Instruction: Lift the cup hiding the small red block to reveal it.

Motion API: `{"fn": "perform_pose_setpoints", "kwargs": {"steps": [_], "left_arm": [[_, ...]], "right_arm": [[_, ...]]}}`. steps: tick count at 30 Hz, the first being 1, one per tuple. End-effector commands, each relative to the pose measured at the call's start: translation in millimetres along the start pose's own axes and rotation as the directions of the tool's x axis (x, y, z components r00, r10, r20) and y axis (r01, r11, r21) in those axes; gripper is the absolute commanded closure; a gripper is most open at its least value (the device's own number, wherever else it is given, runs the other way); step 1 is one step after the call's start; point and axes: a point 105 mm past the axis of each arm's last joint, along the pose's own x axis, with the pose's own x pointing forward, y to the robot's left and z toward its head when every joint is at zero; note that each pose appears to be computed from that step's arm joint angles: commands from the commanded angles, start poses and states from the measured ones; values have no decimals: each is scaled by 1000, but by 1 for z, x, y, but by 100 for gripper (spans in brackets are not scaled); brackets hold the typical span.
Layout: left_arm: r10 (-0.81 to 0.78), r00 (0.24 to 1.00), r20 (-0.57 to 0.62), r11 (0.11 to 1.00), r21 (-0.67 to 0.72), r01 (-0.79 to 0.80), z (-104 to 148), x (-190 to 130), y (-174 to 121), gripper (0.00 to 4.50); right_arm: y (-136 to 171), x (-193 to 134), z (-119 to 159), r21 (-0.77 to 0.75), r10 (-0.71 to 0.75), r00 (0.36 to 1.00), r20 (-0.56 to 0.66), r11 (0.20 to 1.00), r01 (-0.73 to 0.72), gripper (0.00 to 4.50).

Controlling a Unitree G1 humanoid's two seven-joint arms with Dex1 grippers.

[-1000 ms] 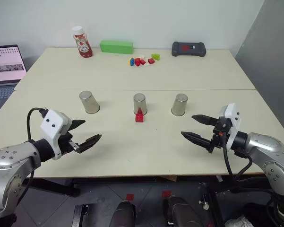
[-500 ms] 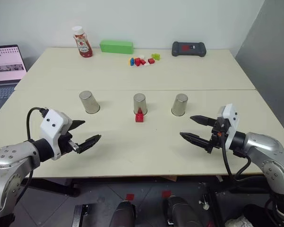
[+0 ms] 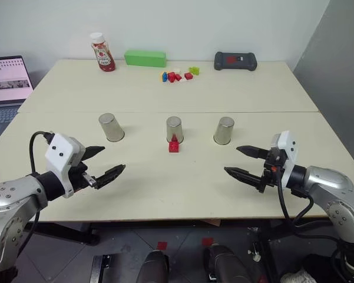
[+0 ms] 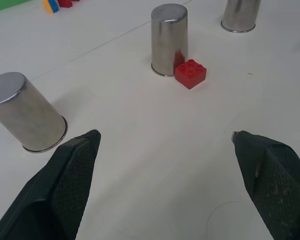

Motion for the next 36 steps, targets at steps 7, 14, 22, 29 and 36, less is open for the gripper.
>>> {"fn": "perform_pose_setpoints", "kwargs": {"steps": [7, 14, 22, 29, 36], "left_arm": [[6, 999, 37, 1000, 25, -7, 12, -2, 2, 0], [-1, 999, 40, 1000, 26, 0, 14, 0, 2, 0], [-1, 999, 39, 1000, 28, -1, 14, 0, 5, 0], [-5, 999, 42, 1000, 30, 4, 16, -1, 5, 0], [-7, 999, 36, 999, 32, 6, 17, -1, 7, 0]], "right_arm": [[4, -3, 13, -36, 18, 999, 28, 999, -17, 4], [5, -5, 11, -33, 23, 999, 21, 999, -23, 4], [6, -4, 11, -35, 26, 999, 20, 999, -25, 4], [6, -4, 11, -34, 26, 999, 19, 999, -25, 4], [8, -1, 12, -28, 32, 999, 22, 999, -32, 4]]}}
